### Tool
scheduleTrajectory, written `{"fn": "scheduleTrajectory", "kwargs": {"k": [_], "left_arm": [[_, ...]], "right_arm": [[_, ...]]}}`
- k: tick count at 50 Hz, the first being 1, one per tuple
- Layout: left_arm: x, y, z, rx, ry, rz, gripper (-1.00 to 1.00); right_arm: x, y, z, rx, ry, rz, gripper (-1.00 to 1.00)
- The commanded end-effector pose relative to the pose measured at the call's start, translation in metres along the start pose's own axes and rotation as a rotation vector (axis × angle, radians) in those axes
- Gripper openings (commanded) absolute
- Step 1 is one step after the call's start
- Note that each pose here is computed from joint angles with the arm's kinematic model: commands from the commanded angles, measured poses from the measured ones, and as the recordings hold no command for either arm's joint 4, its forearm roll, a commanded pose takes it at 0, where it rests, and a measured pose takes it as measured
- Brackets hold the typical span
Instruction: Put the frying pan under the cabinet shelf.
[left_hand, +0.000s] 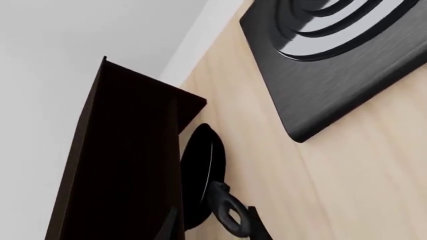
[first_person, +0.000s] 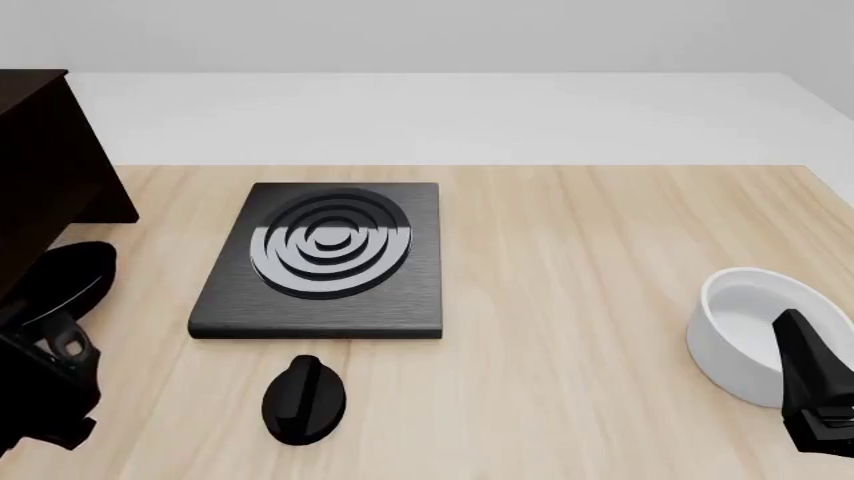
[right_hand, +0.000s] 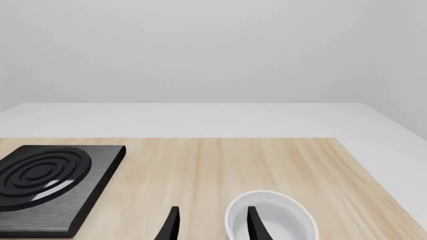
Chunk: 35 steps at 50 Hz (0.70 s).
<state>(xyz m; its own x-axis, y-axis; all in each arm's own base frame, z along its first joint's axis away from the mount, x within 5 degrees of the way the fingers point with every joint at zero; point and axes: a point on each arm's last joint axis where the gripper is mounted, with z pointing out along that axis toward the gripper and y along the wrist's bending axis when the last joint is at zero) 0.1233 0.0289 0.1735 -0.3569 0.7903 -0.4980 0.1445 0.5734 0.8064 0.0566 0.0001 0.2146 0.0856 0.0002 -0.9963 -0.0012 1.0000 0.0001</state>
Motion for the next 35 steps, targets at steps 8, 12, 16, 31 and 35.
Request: {"fn": "scheduleTrajectory", "kwargs": {"k": [8, 12, 16, 31, 35], "left_arm": [[-0.003, 0.0, -0.022, 0.023, -0.013, 0.008, 1.0], [-0.004, 0.0, -0.024, 0.026, -0.014, 0.01, 1.0], [-0.006, 0.001, -0.027, 0.037, -0.025, 0.002, 1.0], [-0.012, 0.006, -0.033, 0.046, -0.047, 0.005, 1.0], [-0.013, 0.007, -0.035, 0.043, -0.051, 0.012, 1.0]], "right_arm": [[0.0, 0.0, 0.0, 0.0, 0.0, 0.0, 1.0], [0.0, 0.0, 0.0, 0.0, 0.0, 0.0, 1.0], [0.0, 0.0, 0.0, 0.0, 0.0, 0.0, 1.0], [0.0, 0.0, 0.0, 0.0, 0.0, 0.0, 1.0], [0.0, 0.0, 0.0, 0.0, 0.0, 0.0, 1.0]]}}
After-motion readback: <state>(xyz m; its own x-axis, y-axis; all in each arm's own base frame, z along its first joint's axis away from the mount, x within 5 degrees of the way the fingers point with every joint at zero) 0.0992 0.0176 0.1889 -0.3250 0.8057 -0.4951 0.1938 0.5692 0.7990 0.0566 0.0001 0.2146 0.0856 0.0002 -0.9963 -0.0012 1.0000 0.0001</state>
